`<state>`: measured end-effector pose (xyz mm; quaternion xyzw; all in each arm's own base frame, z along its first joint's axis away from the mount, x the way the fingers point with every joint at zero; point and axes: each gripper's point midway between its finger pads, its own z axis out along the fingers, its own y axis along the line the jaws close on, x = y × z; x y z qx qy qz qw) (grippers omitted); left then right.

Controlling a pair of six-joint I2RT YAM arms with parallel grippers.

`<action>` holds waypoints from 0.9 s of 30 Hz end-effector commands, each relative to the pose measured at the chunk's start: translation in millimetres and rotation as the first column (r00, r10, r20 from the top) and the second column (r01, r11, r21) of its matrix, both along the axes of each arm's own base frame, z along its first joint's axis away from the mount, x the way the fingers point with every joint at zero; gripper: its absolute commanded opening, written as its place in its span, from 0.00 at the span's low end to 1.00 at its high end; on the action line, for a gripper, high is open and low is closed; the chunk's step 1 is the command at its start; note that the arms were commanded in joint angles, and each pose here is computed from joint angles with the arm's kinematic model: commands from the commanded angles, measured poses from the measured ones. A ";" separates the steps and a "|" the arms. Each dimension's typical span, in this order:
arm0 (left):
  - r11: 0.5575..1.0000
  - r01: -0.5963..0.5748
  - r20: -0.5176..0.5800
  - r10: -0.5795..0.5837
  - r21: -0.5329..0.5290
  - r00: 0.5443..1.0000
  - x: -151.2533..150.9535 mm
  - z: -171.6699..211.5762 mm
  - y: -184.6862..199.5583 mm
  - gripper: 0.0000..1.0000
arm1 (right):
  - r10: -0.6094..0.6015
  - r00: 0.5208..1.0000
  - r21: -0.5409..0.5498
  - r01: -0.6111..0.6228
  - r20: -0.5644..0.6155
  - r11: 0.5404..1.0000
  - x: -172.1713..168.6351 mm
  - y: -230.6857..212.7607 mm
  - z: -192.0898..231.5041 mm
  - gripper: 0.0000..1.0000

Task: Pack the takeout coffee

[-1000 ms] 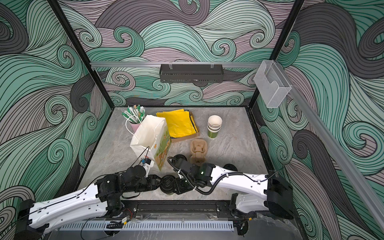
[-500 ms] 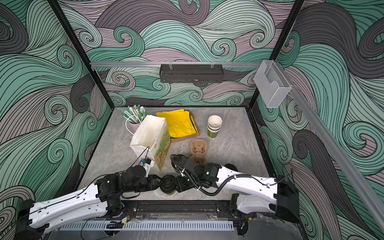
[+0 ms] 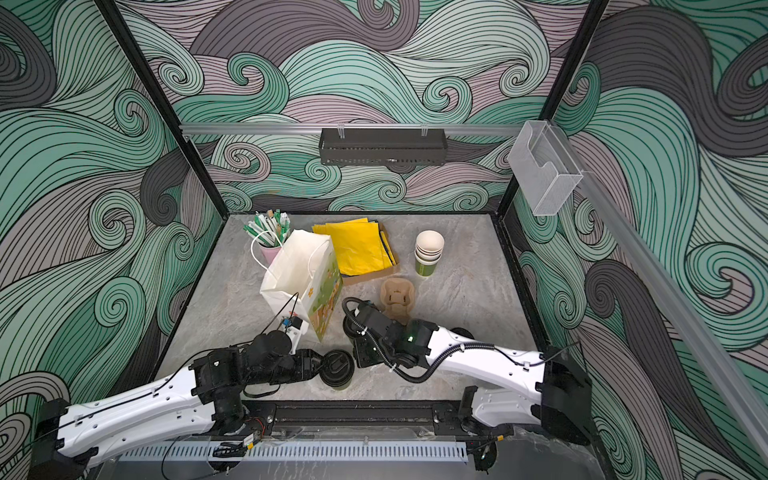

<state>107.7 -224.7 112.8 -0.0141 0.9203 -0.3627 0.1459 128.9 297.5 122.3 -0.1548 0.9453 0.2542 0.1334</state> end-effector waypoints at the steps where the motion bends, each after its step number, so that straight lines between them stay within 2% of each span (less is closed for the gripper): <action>1: 0.997 0.017 -0.044 -0.014 0.073 0.999 -8.3 -17.9 11.3 0.41 | -0.009 1.000 0.049 0.010 -0.005 0.999 3.5 10.4 9.6 0.20; 14: 0.997 0.015 -0.048 -0.011 0.073 0.999 -8.4 -18.3 11.4 0.39 | 0.013 0.998 0.081 -0.008 -0.067 0.997 -3.6 18.1 -1.4 0.15; 27: 0.996 0.015 -0.055 -0.010 0.092 0.998 -9.4 -20.6 14.4 0.37 | -0.024 0.993 -0.067 0.017 -0.114 0.998 -7.9 -5.5 -31.4 0.08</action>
